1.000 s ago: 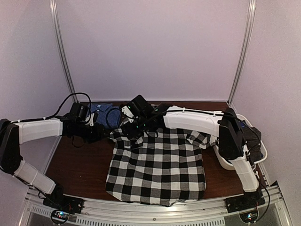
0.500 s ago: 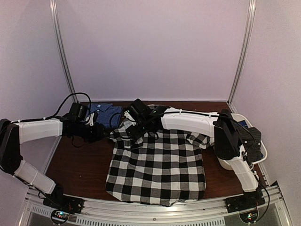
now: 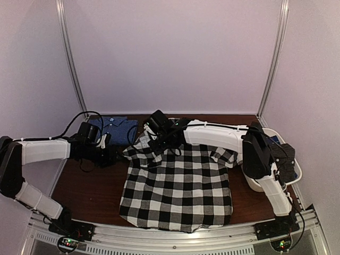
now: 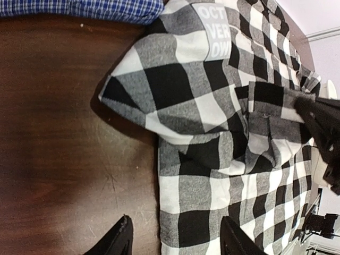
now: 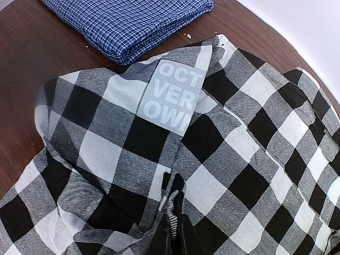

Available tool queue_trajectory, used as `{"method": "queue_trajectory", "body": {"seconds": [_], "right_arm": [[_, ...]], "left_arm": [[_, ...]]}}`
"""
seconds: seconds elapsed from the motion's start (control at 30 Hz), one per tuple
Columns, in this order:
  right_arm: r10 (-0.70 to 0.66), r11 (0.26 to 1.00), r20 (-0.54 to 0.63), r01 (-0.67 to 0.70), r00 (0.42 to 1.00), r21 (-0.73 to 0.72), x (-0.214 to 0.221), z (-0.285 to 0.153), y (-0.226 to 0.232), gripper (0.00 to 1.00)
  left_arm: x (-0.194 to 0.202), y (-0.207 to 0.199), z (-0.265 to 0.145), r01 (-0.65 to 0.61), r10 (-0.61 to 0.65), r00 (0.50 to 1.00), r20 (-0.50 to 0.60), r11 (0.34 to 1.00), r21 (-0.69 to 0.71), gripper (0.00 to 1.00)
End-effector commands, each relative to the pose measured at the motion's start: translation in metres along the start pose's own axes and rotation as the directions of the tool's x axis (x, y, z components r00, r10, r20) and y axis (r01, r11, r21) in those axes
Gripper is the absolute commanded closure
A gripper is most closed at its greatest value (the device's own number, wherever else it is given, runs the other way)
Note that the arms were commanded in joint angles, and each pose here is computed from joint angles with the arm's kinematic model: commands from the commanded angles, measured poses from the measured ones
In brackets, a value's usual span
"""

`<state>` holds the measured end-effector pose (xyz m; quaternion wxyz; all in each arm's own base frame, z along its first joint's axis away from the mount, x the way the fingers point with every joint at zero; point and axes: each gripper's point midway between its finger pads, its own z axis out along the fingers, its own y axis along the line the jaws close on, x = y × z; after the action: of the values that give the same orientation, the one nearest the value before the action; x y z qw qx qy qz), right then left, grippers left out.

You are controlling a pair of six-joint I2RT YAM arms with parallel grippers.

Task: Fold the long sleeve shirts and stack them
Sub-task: Pick up the sleeve from the center of the board, then pick up the shirt from the center of the board.

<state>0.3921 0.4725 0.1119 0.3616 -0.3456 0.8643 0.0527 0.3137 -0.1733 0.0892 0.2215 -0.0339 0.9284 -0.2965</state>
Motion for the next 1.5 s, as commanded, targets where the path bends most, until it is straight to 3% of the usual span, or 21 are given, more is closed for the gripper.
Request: {"method": "queue_trajectory", "body": {"seconds": [0.0,0.17,0.4,0.77,0.93,1.47], "right_arm": [[0.107,0.992,0.102,-0.113,0.989,0.058,-0.037,-0.034,-0.047,0.96],[0.199,0.967,0.255,-0.232,0.946,0.106,-0.076,-0.069,-0.102,1.00],[0.308,0.917,0.450,-0.387,0.838,0.093,-0.114,-0.114,-0.174,1.00],[0.358,0.874,0.562,-0.479,0.745,0.078,-0.129,-0.139,-0.247,1.00],[0.380,0.876,0.580,-0.482,0.721,0.025,-0.134,-0.139,-0.261,1.00],[0.385,0.899,0.555,-0.435,0.737,-0.046,-0.142,-0.128,-0.249,1.00]], "left_arm": [[0.012,-0.003,-0.005,0.004,-0.004,1.000,0.002,0.999,0.039,0.44],[0.036,0.000,-0.005,0.026,-0.025,0.999,-0.031,0.999,0.036,0.45],[0.072,-0.002,-0.002,0.041,-0.040,0.995,-0.092,0.999,0.011,0.47],[0.115,-0.001,-0.007,0.069,-0.073,0.985,-0.154,0.997,-0.032,0.51],[0.129,-0.005,-0.008,0.065,-0.071,0.980,-0.184,0.997,-0.040,0.52],[0.167,0.013,-0.014,0.112,-0.136,0.967,-0.217,0.987,-0.117,0.53]]}}
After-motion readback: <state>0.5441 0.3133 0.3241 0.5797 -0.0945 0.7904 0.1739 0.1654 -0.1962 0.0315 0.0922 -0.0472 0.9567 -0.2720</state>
